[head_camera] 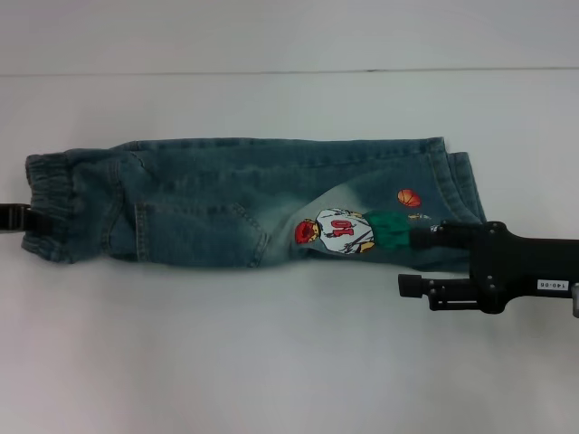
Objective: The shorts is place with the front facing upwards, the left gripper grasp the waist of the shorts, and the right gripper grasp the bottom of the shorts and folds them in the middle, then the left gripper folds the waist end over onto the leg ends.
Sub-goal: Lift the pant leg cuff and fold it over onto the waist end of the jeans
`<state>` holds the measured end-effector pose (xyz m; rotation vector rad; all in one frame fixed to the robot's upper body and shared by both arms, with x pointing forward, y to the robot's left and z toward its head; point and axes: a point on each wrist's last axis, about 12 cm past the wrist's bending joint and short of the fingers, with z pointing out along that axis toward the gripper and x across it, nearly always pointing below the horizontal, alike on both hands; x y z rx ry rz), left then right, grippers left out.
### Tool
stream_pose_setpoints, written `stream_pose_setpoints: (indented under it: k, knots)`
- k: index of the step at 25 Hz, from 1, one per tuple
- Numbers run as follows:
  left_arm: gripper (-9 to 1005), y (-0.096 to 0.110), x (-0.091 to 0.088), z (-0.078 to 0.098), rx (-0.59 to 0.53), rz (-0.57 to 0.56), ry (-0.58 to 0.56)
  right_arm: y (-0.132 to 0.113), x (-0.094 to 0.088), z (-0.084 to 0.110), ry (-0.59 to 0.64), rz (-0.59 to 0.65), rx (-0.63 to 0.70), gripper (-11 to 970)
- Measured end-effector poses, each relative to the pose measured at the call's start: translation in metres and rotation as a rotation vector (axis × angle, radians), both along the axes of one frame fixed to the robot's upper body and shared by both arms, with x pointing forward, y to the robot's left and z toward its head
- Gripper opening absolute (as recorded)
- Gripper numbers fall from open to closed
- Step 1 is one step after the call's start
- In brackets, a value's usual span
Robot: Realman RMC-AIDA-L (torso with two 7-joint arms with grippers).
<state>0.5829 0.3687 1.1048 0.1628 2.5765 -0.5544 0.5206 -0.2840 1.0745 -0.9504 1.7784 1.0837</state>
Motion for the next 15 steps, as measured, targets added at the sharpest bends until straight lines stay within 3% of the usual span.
stream_pose_setpoints:
  k: [7, 12, 15]
  knots:
    - [47, -0.003, 0.001, 0.006, -0.009, -0.038, -0.005, 0.003, 0.003, -0.004, 0.000, -0.027, -0.018, 756]
    - [39, -0.007, 0.003, 0.016, -0.028, -0.068, -0.021, 0.006, 0.004, -0.009, -0.012, -0.044, -0.029, 497]
    - [39, -0.009, 0.006, 0.026, -0.034, -0.090, -0.035, 0.007, 0.005, -0.012, -0.011, -0.081, -0.025, 430]
